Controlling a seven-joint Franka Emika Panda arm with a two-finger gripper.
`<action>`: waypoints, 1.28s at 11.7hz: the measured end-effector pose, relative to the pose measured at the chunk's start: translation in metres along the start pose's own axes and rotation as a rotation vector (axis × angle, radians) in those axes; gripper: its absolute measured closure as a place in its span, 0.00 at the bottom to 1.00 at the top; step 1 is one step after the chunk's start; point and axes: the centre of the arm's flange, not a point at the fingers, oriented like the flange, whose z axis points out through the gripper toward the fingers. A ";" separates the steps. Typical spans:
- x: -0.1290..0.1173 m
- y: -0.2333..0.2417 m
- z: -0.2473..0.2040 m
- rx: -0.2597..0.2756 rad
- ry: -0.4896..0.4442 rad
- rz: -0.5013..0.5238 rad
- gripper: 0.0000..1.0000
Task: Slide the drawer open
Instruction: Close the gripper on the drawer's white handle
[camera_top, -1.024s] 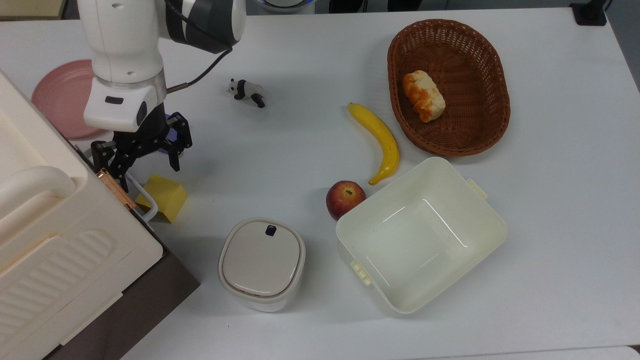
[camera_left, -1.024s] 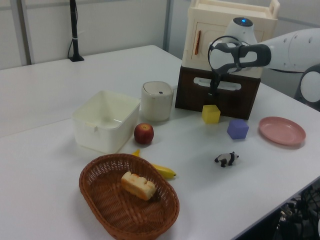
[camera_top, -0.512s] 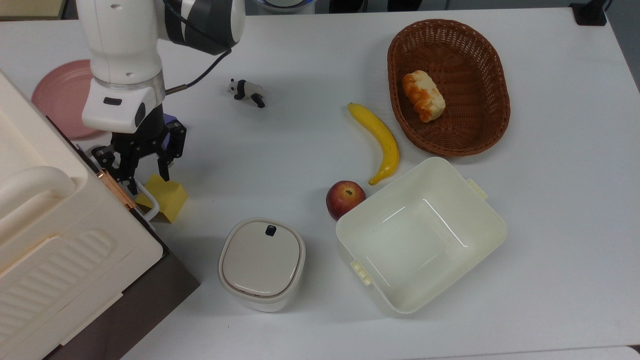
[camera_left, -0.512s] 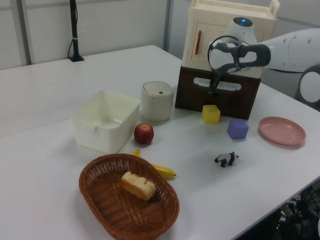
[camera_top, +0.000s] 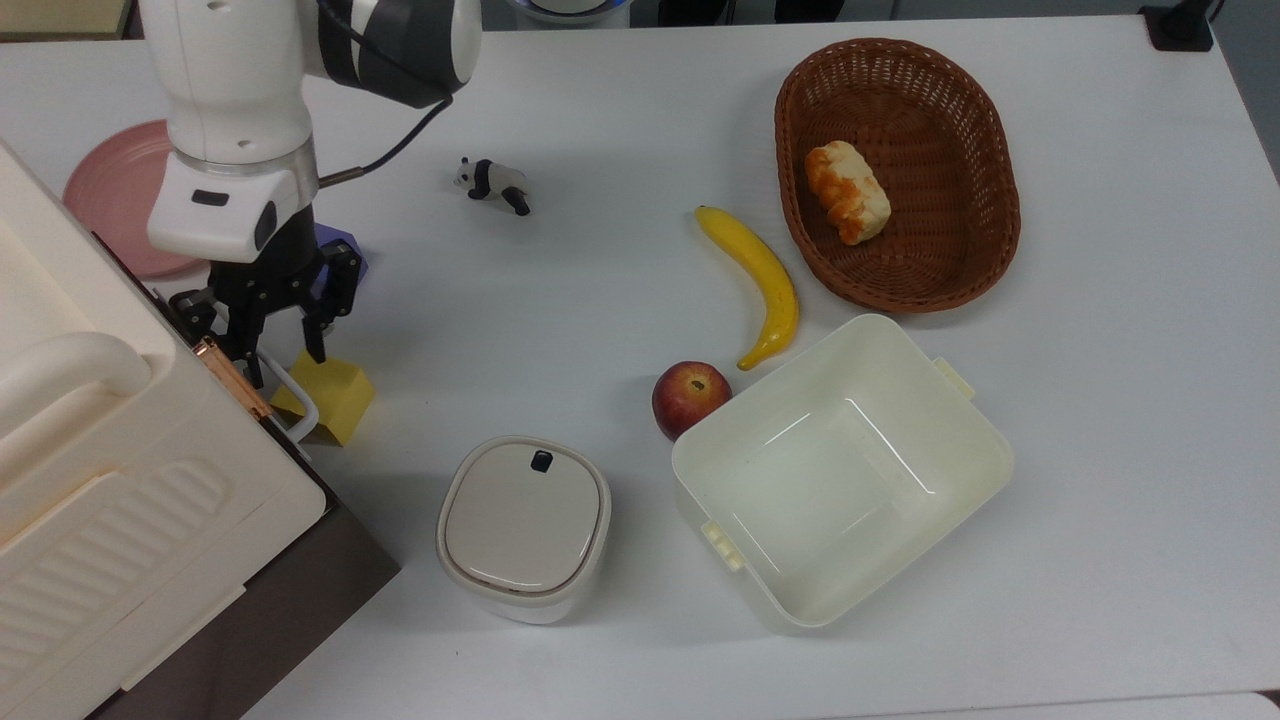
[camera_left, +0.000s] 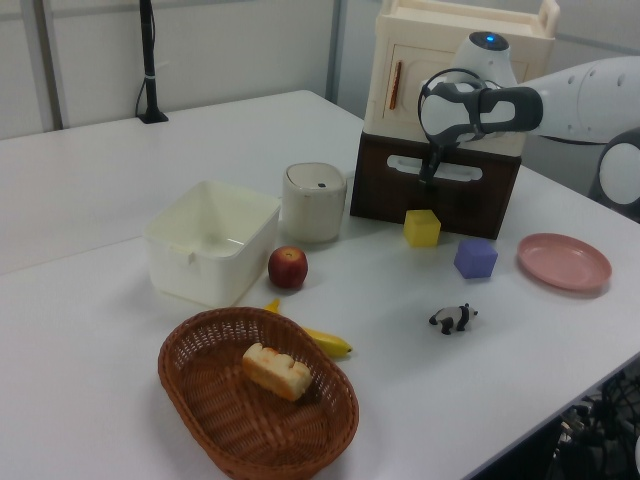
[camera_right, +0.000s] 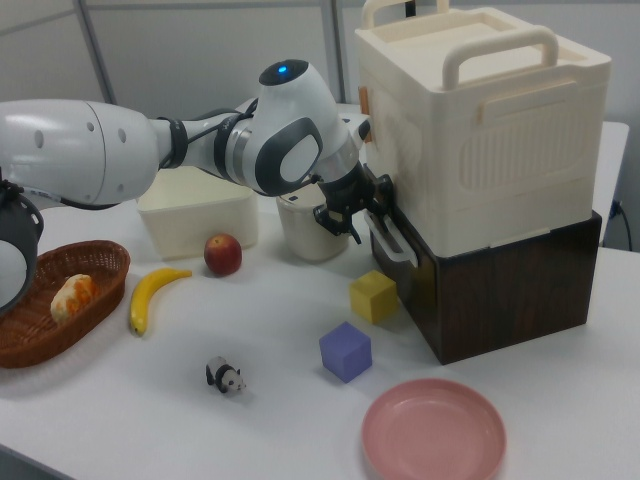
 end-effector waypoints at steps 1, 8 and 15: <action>-0.001 0.001 -0.001 -0.001 0.000 0.002 0.48; -0.001 0.001 -0.001 -0.002 0.001 0.002 0.54; -0.003 0.008 -0.005 -0.013 0.005 0.009 0.58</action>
